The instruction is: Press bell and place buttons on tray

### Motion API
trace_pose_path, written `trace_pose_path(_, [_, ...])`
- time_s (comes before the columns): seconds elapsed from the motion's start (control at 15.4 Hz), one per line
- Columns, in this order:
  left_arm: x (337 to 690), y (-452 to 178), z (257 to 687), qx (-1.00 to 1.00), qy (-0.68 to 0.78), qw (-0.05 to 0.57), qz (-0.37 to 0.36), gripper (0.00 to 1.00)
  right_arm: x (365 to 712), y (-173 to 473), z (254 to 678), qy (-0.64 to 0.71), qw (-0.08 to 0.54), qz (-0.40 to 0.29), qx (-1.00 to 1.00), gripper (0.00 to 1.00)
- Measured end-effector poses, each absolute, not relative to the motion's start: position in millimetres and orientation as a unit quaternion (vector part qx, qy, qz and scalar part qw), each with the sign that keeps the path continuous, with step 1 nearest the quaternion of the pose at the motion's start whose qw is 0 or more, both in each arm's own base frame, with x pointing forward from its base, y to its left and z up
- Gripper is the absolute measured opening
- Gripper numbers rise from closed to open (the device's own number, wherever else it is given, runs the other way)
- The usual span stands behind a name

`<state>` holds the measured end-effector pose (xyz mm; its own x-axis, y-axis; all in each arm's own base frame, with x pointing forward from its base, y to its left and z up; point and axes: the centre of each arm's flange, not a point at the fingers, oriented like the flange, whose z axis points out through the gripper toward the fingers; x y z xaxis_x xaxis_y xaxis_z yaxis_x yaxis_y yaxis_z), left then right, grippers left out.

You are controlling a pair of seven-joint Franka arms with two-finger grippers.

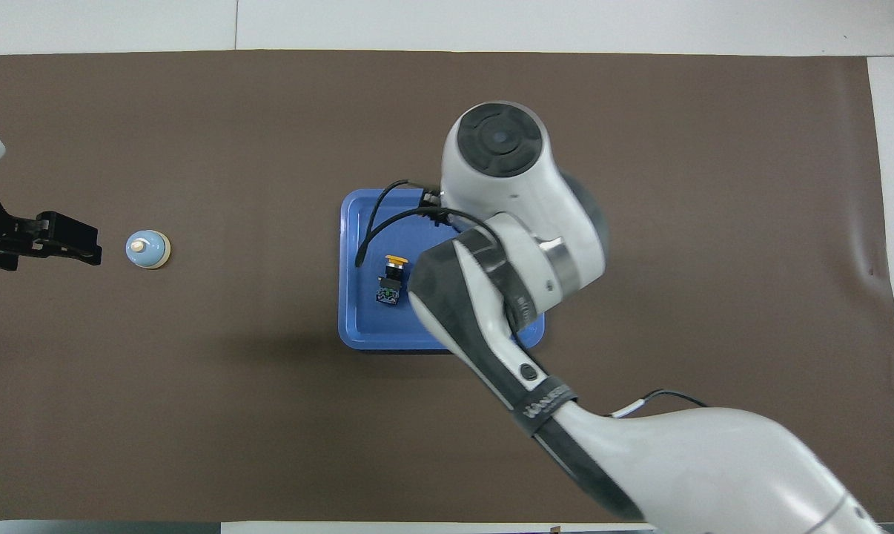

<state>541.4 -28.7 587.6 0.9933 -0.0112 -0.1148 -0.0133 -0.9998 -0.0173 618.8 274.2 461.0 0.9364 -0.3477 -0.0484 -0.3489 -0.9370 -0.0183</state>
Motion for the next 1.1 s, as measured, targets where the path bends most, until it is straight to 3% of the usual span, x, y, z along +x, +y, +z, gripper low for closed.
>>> trace_pose_path(0.19, [541, -29, 588, -0.998, 0.006, 0.009, 0.057, 1.0, 629, 189, 493, 0.145, 0.011, 0.037, -0.989, 1.0])
trace_pose_path(0.58, [541, -29, 588, -0.998, 0.006, 0.009, 0.057, 1.0, 633, 70, 517, 0.066, 0.017, 0.06, -0.996, 1.0])
trace_pose_path(1.1, [541, -29, 588, -0.998, 0.006, 0.009, 0.057, 1.0, 562, -22, 614, 0.037, 0.028, 0.057, -0.997, 1.0])
